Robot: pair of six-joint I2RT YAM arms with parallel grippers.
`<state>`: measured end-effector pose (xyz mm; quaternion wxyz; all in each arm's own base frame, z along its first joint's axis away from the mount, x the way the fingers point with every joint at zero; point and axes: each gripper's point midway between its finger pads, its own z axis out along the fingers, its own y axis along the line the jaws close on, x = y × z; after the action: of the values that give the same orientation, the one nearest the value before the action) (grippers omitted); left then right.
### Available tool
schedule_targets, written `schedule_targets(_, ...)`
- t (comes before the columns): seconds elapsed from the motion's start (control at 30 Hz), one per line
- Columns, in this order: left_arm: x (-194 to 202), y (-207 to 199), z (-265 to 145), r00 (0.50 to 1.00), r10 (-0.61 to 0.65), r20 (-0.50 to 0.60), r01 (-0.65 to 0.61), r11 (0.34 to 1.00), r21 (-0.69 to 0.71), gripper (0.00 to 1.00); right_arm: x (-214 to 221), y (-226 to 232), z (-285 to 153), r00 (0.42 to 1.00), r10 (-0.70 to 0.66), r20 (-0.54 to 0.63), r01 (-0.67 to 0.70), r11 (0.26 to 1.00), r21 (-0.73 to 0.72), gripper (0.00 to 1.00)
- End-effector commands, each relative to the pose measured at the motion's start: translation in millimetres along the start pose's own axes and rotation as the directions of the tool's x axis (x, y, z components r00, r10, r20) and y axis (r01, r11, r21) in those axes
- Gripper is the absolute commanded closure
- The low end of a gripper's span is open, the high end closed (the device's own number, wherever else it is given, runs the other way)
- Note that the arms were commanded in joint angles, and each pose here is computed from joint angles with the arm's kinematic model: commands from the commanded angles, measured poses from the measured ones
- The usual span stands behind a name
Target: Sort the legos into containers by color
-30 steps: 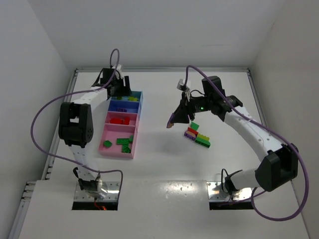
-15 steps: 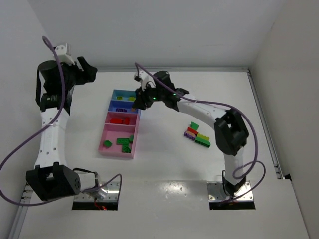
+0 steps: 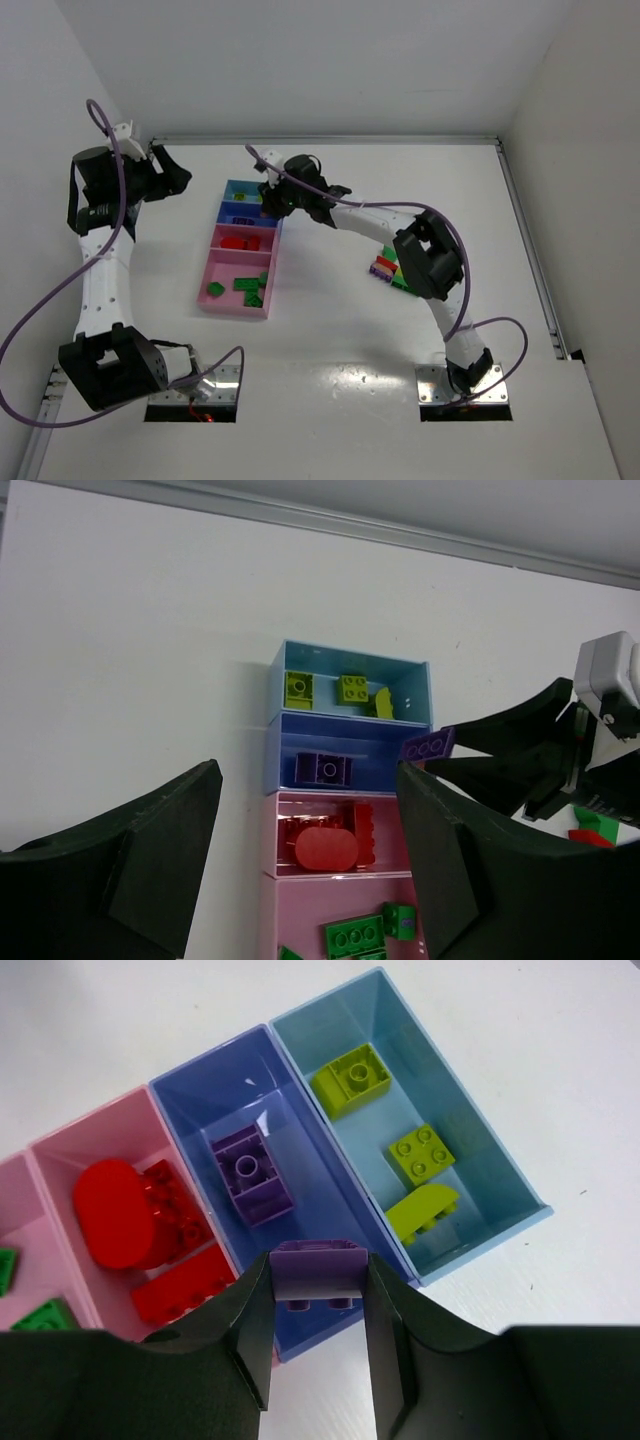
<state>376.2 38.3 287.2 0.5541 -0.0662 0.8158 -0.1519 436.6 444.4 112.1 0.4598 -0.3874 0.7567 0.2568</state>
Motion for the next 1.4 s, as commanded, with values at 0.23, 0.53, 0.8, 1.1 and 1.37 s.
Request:
schedule_targets(0.23, 2.4, -10.6, -5.7, 0.999, 0.03, 0.011, -0.031, 0.997, 0.071, 0.24, -34.5, 14.4, 2.4, 0.991, -0.091, 0.094, 0.091, 0.996, 0.004, 0.31)
schedule_targets(0.53, 35.4, -60.3, 0.4, 0.994, 0.091, -0.059, -0.068, 0.947, 0.315, 0.24, -75.8, -9.3, -102.7, 0.99, -0.074, 0.118, 0.065, 0.995, 0.08, 0.28)
schedule_targets(0.8, 106.3, -174.4, 17.9, 0.937, 0.304, -0.171, -0.147, 0.79, 0.595, 0.24, 24.3, -68.0, -273.1, 0.98, -0.112, -0.162, 0.148, 0.961, 0.233, 0.28)
schedule_targets(1.1, 123.7, -238.4, 51.8, 0.902, 0.372, -0.22, -0.124, 0.71, 0.694, 0.24, 150.1, -29.9, -365.8, 0.767, -0.237, -0.596, 0.285, 0.958, -0.014, 0.27)
schedule_targets(1.37, 137.9, -239.2, 58.6, 0.885, 0.401, -0.238, -0.131, 0.703, 0.699, 0.24, 210.9, -31.4, -380.6, 0.642, -0.291, -0.709, 0.331, 0.94, -0.086, 0.25)
